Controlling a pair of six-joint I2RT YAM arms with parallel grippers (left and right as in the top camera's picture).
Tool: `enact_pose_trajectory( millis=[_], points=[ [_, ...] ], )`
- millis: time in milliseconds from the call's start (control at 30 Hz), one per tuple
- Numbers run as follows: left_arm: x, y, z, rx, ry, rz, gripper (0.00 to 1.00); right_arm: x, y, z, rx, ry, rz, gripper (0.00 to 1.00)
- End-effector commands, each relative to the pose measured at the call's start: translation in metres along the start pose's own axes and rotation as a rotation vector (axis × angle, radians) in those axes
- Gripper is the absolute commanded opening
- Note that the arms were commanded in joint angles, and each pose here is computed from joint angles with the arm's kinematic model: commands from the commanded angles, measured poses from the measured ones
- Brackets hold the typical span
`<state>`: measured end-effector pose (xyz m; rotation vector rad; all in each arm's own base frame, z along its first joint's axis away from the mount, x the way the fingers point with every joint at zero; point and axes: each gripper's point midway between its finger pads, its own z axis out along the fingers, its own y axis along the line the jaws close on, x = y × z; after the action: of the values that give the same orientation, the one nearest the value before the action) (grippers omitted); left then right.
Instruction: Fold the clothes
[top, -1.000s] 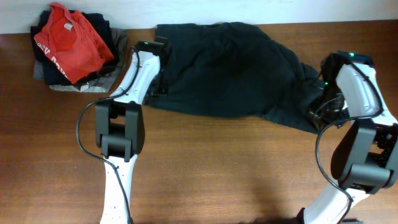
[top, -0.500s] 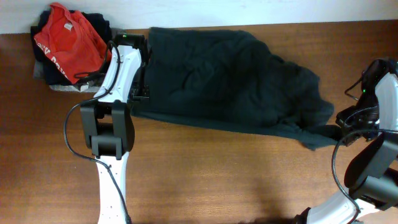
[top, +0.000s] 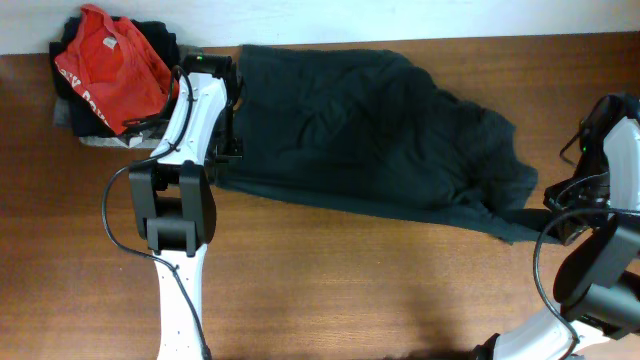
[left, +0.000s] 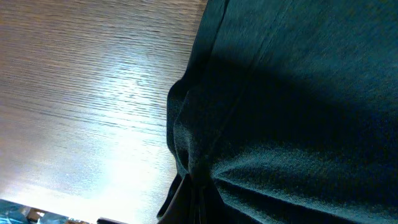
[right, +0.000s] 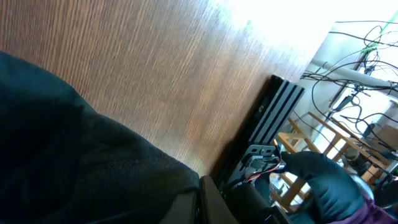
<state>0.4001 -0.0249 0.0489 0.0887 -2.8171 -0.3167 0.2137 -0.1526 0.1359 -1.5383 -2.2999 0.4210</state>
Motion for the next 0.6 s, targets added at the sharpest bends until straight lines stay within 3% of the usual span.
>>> enact_pose_trajectory(
  millis=[0, 233, 433, 533, 567],
  points=[
    [0.000, 0.014, -0.027, 0.007, -0.077, -0.011, 0.01, -0.010, -0.029, -0.023, 0.005, -0.143, 0.095, 0.04],
    [0.014, 0.025, -0.074, 0.038, -0.199, -0.062, 0.01, 0.003, -0.046, -0.050, -0.104, -0.229, 0.114, 0.04],
    [0.022, 0.018, -0.081, 0.047, -0.213, -0.048, 0.01, 0.018, -0.055, -0.061, -0.180, -0.262, 0.092, 0.04],
    [0.025, 0.014, -0.074, 0.033, -0.187, -0.033, 0.03, 0.019, -0.057, -0.063, -0.181, -0.273, 0.045, 0.20],
    [0.026, 0.015, -0.071, 0.023, -0.178, -0.031, 0.03, 0.019, -0.057, -0.062, -0.177, -0.273, 0.029, 0.20]
  ],
)
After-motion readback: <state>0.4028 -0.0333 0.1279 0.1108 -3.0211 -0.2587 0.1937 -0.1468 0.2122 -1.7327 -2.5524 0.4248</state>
